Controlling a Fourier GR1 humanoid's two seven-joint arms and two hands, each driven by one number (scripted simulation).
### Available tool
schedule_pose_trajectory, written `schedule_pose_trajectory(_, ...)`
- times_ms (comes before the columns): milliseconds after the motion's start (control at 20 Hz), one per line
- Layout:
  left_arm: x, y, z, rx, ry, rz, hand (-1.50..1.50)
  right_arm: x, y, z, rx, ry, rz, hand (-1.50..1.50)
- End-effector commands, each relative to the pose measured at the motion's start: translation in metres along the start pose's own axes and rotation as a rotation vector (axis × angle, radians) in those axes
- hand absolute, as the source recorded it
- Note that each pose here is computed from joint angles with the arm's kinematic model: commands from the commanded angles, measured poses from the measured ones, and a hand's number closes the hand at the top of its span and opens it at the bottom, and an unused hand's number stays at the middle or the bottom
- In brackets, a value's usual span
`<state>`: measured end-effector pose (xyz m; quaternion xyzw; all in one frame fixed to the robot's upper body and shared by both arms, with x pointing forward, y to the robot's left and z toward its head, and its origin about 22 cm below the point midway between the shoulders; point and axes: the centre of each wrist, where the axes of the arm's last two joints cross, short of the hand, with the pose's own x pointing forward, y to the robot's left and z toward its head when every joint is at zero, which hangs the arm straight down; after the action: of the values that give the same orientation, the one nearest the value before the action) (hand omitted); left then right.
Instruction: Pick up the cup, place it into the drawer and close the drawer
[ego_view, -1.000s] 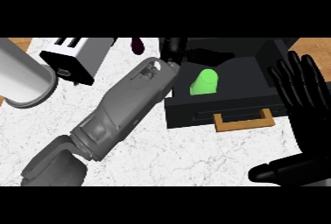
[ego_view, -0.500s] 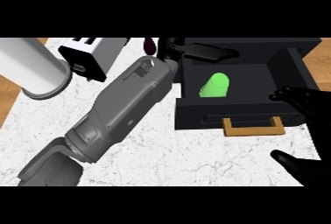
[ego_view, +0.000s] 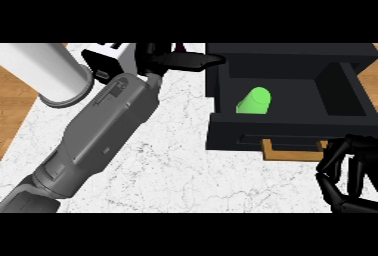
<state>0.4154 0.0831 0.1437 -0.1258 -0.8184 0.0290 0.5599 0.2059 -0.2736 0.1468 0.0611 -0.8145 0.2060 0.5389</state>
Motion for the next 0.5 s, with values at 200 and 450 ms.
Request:
schedule_pose_trajectory(200,0.007,0.084,0.058,0.07,0.018,0.001,-1.5,-0.006,0.026,-0.006,0.032,0.082,0.123,1.5)
schedule_pose_trajectory(450,0.021,0.124,0.09,0.083,0.019,0.031,-1.5,-0.033,0.017,-0.019,0.066,0.125,0.219,1.5)
